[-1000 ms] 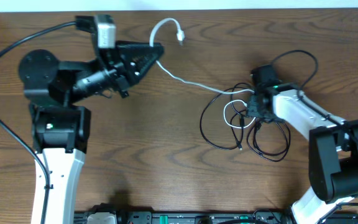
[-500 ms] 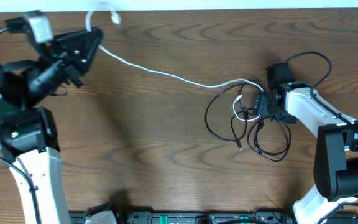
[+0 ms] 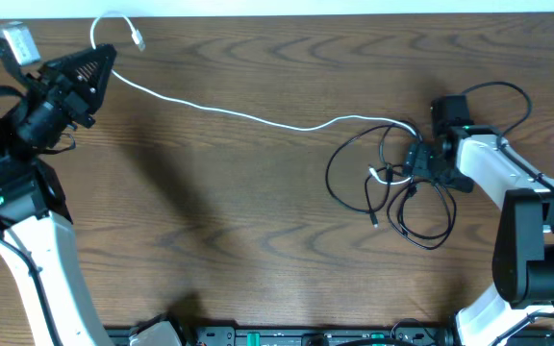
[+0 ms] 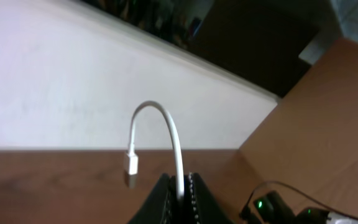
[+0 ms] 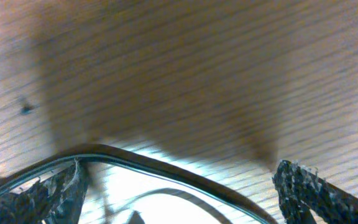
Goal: Untangle cables
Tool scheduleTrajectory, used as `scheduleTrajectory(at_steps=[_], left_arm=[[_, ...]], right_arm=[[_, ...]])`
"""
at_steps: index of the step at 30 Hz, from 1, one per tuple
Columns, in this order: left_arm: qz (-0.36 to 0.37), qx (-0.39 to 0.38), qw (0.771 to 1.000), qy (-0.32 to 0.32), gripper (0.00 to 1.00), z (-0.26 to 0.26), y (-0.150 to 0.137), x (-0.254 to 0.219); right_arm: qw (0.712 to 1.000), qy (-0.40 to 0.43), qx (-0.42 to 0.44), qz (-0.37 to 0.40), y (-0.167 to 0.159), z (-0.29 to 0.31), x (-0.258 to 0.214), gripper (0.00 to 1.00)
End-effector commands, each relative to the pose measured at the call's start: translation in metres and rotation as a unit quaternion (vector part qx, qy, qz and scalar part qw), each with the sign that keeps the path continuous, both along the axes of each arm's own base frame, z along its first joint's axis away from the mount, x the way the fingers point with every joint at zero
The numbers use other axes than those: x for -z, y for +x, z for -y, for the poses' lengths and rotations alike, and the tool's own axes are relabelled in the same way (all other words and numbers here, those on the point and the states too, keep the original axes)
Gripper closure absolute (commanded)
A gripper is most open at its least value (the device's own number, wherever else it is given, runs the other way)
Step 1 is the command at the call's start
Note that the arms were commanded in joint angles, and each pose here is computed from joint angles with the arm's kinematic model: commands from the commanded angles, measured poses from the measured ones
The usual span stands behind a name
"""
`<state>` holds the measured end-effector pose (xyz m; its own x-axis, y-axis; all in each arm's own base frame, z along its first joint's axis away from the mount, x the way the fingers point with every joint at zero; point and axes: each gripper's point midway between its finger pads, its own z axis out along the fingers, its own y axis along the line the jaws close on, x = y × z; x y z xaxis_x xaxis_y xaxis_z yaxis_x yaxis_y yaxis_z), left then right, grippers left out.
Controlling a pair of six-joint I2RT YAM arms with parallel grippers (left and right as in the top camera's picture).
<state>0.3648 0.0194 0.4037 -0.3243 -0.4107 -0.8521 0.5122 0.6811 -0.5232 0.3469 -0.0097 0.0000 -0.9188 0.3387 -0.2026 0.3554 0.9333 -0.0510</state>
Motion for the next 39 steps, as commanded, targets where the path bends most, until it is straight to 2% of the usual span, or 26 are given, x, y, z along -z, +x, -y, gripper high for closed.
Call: scheduleTrajectory(at_steps=[1,8,17,26,27,33,39], left_arm=[[0.003,0.013,0.999,0.029,0.92,-0.001,0.002,0.012],[-0.024,-0.034,0.997,0.066,0.92,-0.015,0.012,0.04],[-0.152,-0.163,0.968,0.114,0.92,-0.057,0.014,0.102],[-0.193,-0.118,0.965,0.135,0.91,-0.032,0.003,0.126],[-0.194,-0.112,0.965,0.136,0.91,-0.028,0.003,0.126],[-0.189,-0.074,0.969,0.143,0.91,0.001,0.006,0.126],[-0.18,-0.04,0.971,0.151,0.91,0.028,0.007,0.125]], right_arm=[[1.0,-0.021,0.004,-0.021,-0.01,0.018,0.008,0.07],[1.0,-0.018,-0.002,-0.023,-0.01,0.024,0.008,0.07],[1.0,-0.016,-0.004,-0.021,-0.009,0.023,0.008,0.05],[0.999,0.046,-0.027,0.002,0.002,0.001,0.008,0.03],[0.999,0.046,-0.027,0.001,0.002,0.001,0.008,0.01],[0.998,0.05,-0.042,0.01,0.007,-0.002,0.0,0.01],[0.98,0.098,-0.153,0.084,0.036,-0.033,-0.039,0.01]])
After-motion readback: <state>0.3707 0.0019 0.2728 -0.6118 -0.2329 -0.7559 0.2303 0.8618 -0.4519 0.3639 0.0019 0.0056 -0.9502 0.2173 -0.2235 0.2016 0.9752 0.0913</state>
